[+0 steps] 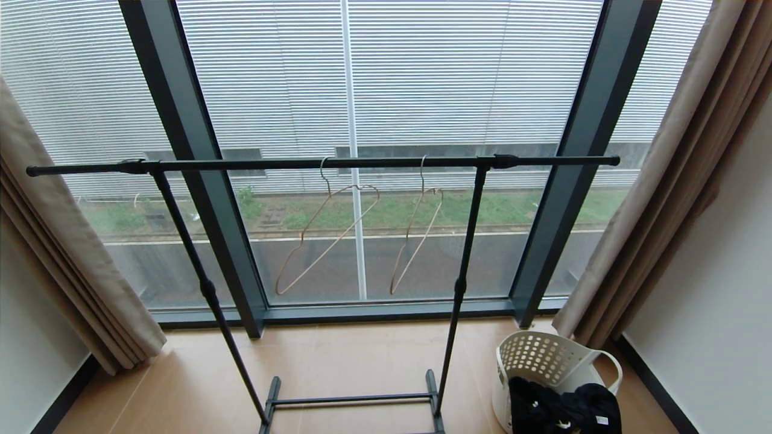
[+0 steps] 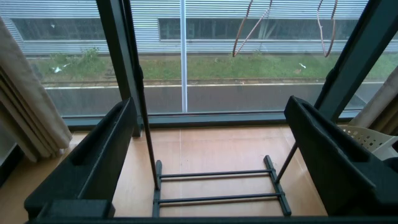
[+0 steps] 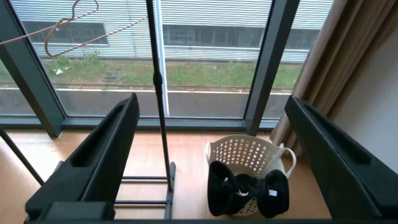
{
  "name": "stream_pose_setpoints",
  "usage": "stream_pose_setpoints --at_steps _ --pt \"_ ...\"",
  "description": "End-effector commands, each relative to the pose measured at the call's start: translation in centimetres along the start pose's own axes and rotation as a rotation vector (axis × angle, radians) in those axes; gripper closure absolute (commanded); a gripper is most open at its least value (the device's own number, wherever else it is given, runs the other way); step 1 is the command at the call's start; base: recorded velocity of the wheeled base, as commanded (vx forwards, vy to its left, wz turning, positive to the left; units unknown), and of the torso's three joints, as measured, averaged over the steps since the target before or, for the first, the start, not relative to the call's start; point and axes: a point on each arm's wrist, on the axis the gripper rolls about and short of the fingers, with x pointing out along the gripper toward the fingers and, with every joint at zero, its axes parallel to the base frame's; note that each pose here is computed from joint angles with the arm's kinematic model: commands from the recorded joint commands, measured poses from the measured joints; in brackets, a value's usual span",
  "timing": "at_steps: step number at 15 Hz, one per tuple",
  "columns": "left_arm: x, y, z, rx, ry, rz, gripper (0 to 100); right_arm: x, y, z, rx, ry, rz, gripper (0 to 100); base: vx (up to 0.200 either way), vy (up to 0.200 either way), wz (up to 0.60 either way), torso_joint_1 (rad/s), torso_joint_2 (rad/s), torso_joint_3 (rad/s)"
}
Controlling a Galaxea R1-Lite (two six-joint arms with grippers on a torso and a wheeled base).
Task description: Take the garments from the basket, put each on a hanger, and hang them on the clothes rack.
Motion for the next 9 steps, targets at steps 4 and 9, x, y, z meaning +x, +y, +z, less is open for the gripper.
stream_pose_setpoints --at_steps 4,9 --pt "0.01 0.0 0.0 0.0 0.002 -0.001 0 0.0 0.0 0.02 -0.004 -0.002 -0.001 0 0.0 0.0 0.0 0.0 0.0 0.0" --pt "0.01 0.0 0.0 0.0 0.002 0.0 0 0.0 0.01 0.0 -0.02 0.0 0.007 0 0.0 0.0 0.0 0.0 0.0 0.0"
